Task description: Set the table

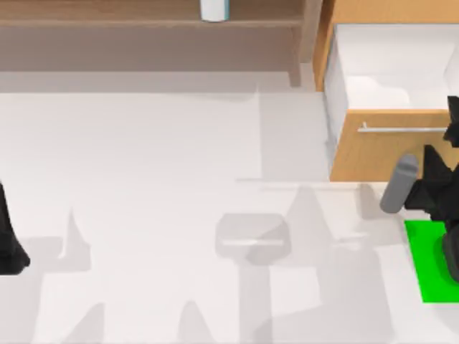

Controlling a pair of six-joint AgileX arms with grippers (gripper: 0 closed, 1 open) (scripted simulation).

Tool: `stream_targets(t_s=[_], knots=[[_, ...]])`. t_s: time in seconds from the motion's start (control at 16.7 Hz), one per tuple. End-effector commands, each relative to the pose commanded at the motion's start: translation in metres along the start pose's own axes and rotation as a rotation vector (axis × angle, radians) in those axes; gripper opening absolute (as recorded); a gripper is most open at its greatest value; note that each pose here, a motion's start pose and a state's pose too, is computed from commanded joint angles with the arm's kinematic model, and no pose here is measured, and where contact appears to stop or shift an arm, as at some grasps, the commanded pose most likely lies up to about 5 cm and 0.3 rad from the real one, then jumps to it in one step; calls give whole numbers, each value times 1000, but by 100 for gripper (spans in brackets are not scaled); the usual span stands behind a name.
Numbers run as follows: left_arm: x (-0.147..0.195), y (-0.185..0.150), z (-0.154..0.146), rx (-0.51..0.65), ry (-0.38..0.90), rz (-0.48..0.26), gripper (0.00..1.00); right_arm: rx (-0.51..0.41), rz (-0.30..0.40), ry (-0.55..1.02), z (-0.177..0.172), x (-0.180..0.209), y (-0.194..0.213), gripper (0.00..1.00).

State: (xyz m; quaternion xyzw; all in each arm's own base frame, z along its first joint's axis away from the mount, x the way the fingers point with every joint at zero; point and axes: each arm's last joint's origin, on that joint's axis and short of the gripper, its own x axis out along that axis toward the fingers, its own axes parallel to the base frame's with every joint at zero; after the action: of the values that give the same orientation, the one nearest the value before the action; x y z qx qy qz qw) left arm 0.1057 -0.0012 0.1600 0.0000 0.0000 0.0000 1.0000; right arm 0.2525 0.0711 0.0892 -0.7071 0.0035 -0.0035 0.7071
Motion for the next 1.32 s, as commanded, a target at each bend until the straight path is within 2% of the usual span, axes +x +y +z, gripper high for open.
stream_targets(t_s=[0.72, 1.32], knots=[[0, 0, 0, 0, 0, 0, 100, 0, 0, 0, 0, 0, 0, 2], [0, 0, 0, 0, 0, 0, 100, 1, 5, 0, 0, 0, 1, 0]])
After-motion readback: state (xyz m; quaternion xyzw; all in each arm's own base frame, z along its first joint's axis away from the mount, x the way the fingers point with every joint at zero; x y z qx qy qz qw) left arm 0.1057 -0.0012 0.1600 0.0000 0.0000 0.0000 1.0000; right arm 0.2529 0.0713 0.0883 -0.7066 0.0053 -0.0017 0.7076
